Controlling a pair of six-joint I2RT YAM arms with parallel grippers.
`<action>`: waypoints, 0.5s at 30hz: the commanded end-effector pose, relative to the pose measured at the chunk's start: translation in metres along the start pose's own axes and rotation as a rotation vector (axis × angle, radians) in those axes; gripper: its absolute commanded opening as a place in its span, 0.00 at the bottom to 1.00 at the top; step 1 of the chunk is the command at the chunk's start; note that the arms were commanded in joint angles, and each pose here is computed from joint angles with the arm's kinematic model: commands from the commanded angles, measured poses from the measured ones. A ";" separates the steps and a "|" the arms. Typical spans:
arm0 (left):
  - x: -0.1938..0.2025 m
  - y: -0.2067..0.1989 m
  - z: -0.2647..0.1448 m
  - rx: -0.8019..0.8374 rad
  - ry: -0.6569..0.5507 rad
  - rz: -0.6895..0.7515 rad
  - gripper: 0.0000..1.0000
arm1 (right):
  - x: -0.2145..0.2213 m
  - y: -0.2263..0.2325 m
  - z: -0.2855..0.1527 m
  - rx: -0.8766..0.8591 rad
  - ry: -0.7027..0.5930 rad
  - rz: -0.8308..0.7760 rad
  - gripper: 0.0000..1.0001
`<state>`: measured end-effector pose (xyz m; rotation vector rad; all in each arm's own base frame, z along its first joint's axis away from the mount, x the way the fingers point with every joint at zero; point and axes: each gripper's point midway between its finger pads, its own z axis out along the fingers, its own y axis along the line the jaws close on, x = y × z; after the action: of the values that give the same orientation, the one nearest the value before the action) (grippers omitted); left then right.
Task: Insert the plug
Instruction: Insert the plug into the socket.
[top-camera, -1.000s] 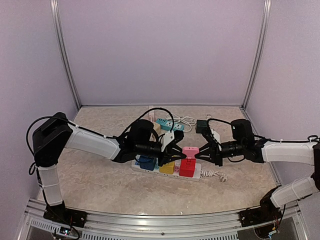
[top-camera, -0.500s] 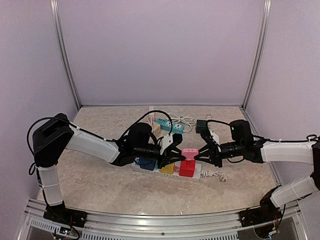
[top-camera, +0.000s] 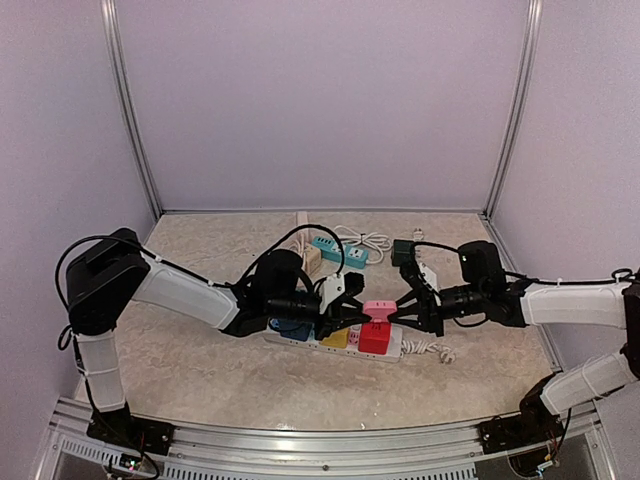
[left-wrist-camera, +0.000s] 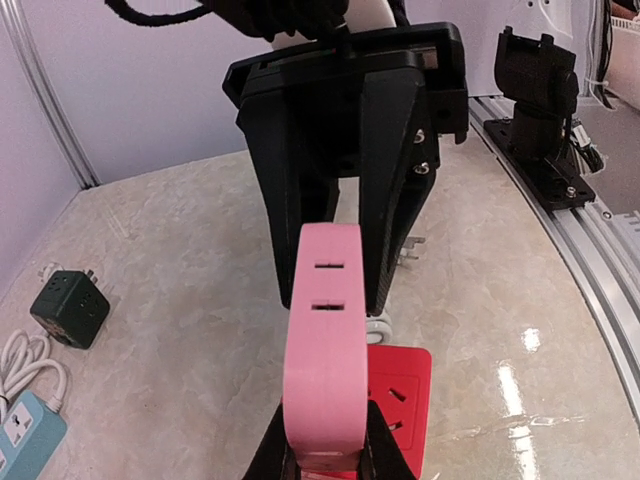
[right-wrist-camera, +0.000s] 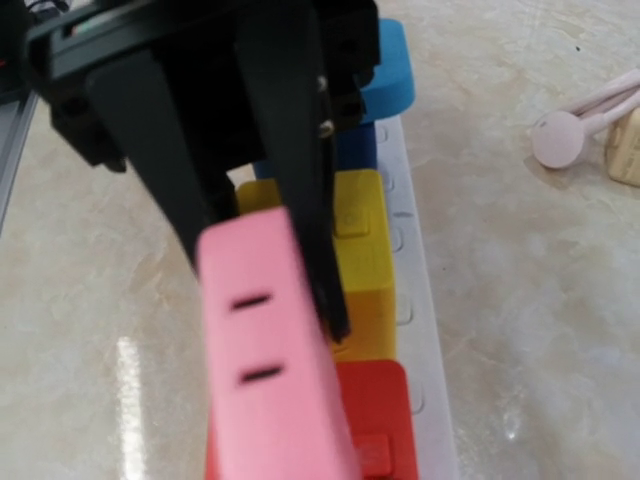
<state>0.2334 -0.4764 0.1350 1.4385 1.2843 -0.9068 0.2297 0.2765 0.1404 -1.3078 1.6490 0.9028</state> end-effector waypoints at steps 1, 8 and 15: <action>-0.004 -0.026 0.013 0.037 -0.041 0.152 0.00 | -0.006 0.007 0.001 -0.032 -0.029 0.092 0.29; -0.007 -0.028 0.011 0.043 -0.049 0.163 0.00 | -0.004 0.005 0.006 -0.043 -0.018 0.090 0.38; -0.012 -0.027 0.009 0.034 -0.065 0.155 0.00 | -0.001 0.008 0.012 -0.069 -0.013 0.085 0.36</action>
<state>0.2207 -0.4841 0.1352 1.4811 1.1678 -0.8312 0.2205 0.2827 0.1355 -1.2792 1.7044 1.0199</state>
